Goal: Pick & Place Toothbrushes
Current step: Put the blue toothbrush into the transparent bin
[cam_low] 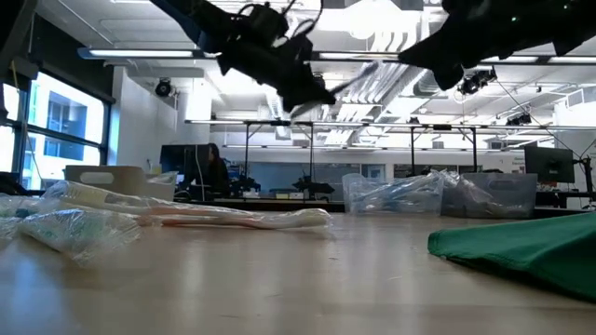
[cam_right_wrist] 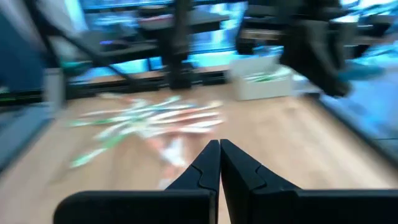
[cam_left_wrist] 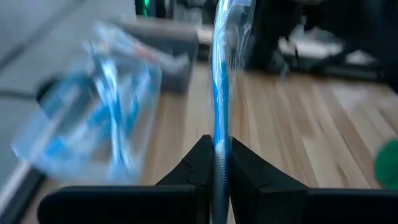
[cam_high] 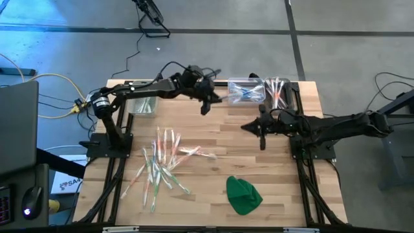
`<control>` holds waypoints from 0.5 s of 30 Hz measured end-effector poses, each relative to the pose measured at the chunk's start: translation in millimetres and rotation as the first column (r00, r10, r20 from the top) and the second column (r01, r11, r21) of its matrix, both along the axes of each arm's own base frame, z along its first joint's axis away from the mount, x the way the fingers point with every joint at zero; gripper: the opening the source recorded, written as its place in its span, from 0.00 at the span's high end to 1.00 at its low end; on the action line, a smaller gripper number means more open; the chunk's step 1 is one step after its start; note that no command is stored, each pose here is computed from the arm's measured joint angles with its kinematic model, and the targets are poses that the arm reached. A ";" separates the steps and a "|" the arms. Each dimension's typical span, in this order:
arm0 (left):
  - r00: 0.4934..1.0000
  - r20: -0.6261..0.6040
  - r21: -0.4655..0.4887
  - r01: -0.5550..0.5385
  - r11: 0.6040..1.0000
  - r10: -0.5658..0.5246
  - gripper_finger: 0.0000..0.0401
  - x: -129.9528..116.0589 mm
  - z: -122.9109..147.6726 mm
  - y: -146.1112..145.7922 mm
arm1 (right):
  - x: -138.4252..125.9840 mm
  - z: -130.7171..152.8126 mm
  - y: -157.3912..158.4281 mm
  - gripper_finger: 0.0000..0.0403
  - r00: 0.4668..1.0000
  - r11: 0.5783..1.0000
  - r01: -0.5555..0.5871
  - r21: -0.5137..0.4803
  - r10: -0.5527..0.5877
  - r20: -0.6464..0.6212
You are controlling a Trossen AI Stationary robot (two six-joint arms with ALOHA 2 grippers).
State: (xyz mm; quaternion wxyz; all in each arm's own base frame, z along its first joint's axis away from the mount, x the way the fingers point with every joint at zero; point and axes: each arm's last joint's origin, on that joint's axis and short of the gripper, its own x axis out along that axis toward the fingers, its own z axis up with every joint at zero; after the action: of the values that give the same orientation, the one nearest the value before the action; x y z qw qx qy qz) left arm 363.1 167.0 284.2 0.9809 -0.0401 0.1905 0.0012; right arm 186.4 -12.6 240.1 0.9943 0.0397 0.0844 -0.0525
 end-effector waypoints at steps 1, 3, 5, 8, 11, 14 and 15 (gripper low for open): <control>0.999 0.032 0.010 -0.002 1.000 0.002 0.94 1.2 3.0 0.6 | -0.1 0.2 -2.6 0.99 0.999 0.999 0.045 -0.024 -0.045 0.001; 0.997 0.081 0.034 -0.001 0.999 -0.002 0.94 3.2 7.9 0.7 | 0.2 0.0 -8.2 0.99 0.992 0.990 0.128 -0.063 -0.128 0.000; 0.993 0.119 0.052 0.001 0.999 -0.007 0.94 4.8 11.7 0.1 | -0.5 1.7 -14.1 0.99 0.979 0.976 0.203 -0.081 -0.202 0.018; 0.988 0.154 0.071 0.012 0.997 -0.023 0.94 7.8 15.3 -4.2 | -1.4 5.0 -23.6 0.99 0.959 0.956 0.283 -0.082 -0.279 0.054; 0.983 0.181 0.084 0.019 0.996 -0.034 0.94 9.8 18.1 -7.2 | -0.4 7.2 -31.6 0.98 0.945 0.944 0.322 -0.077 -0.315 0.089; 0.982 0.187 0.087 0.025 0.996 -0.040 0.94 10.8 18.7 -9.3 | 2.8 8.4 -38.4 0.94 0.934 0.936 0.344 -0.072 -0.334 0.125; 0.982 0.185 0.085 0.026 0.996 -0.041 0.94 10.9 18.5 -9.5 | 4.8 7.1 -40.4 0.91 0.935 0.938 0.341 -0.071 -0.330 0.126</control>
State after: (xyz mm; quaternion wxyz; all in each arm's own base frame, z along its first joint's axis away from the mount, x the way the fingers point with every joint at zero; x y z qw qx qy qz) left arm 374.0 157.5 302.6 0.9951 0.0037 0.0984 -0.0112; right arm 191.2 -53.0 247.2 0.9746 0.0106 0.0181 -0.2229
